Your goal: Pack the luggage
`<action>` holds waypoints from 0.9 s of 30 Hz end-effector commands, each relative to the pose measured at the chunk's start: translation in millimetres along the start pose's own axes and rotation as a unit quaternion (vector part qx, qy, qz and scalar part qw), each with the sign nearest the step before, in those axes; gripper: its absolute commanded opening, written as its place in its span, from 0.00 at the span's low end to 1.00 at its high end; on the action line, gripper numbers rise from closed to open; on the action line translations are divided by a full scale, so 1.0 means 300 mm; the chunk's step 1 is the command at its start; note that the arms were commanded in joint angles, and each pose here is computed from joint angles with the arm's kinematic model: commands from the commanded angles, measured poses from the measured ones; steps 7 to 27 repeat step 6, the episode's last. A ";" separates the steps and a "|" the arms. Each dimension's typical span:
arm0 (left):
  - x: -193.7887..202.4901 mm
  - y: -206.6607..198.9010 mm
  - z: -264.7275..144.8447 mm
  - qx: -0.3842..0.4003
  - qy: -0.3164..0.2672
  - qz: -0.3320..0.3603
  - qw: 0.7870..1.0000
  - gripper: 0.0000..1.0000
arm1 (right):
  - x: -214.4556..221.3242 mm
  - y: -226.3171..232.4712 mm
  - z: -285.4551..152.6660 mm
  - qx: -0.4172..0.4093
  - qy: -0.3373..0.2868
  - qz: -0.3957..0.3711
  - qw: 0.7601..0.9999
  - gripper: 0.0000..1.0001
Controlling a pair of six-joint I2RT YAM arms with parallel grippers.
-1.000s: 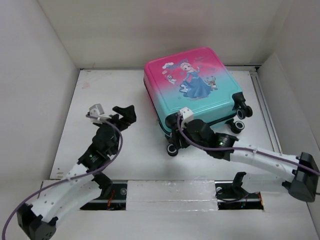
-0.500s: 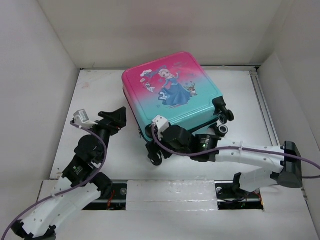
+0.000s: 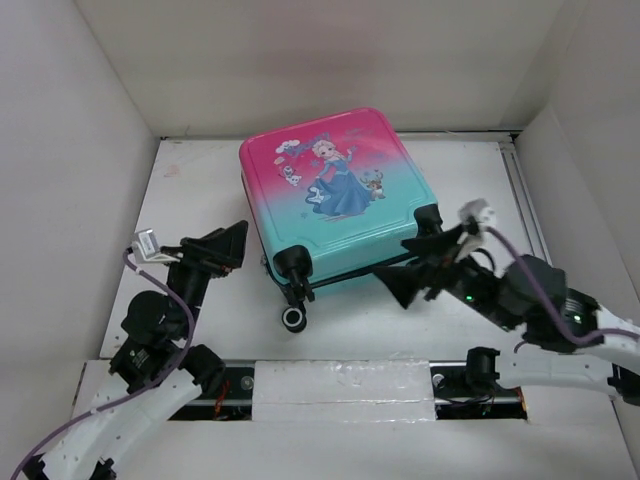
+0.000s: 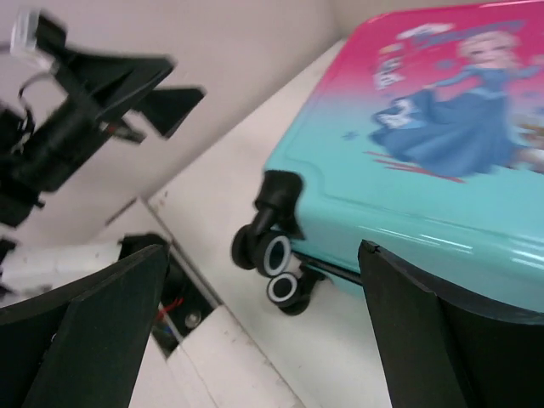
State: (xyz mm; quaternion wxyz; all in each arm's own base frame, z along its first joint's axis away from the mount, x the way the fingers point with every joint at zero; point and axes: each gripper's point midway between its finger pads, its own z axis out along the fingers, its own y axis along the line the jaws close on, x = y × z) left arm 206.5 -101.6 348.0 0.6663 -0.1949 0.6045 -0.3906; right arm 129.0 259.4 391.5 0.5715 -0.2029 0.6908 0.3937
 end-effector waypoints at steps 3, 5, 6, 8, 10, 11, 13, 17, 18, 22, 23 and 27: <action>0.020 -0.044 -0.021 0.052 0.010 0.004 0.999 1.00 | 0.062 -0.230 -0.161 0.116 -0.019 0.030 0.993 1.00; 0.030 -0.030 -0.025 0.049 0.013 0.011 0.999 1.00 | 0.080 -0.267 -0.197 0.126 -0.030 0.040 0.991 1.00; 0.040 -0.020 -0.026 0.044 0.019 0.015 0.999 1.00 | 0.090 -0.273 -0.202 0.126 -0.030 0.040 0.991 1.00; 0.040 -0.020 -0.026 0.044 0.019 0.015 0.999 1.00 | 0.090 -0.273 -0.202 0.126 -0.030 0.040 0.991 1.00; 0.040 -0.020 -0.026 0.044 0.019 0.015 0.999 1.00 | 0.090 -0.273 -0.202 0.126 -0.030 0.040 0.991 1.00; 0.040 -0.020 -0.026 0.044 0.019 0.015 0.999 1.00 | 0.090 -0.273 -0.202 0.126 -0.030 0.040 0.991 1.00; 0.040 -0.020 -0.026 0.044 0.019 0.015 0.999 1.00 | 0.090 -0.273 -0.202 0.126 -0.030 0.040 0.991 1.00; 0.040 -0.020 -0.026 0.044 0.019 0.015 0.999 1.00 | 0.090 -0.273 -0.202 0.126 -0.030 0.040 0.991 1.00; 0.040 -0.020 -0.026 0.044 0.019 0.015 0.999 1.00 | 0.090 -0.273 -0.202 0.126 -0.030 0.040 0.991 1.00; 0.040 -0.020 -0.026 0.044 0.019 0.015 0.999 1.00 | 0.090 -0.273 -0.202 0.126 -0.030 0.040 0.991 1.00; 0.040 -0.020 -0.026 0.044 0.019 0.015 0.999 1.00 | 0.090 -0.273 -0.202 0.126 -0.030 0.040 0.991 1.00; 0.040 -0.020 -0.026 0.044 0.019 0.015 0.999 1.00 | 0.090 -0.273 -0.202 0.126 -0.030 0.040 0.991 1.00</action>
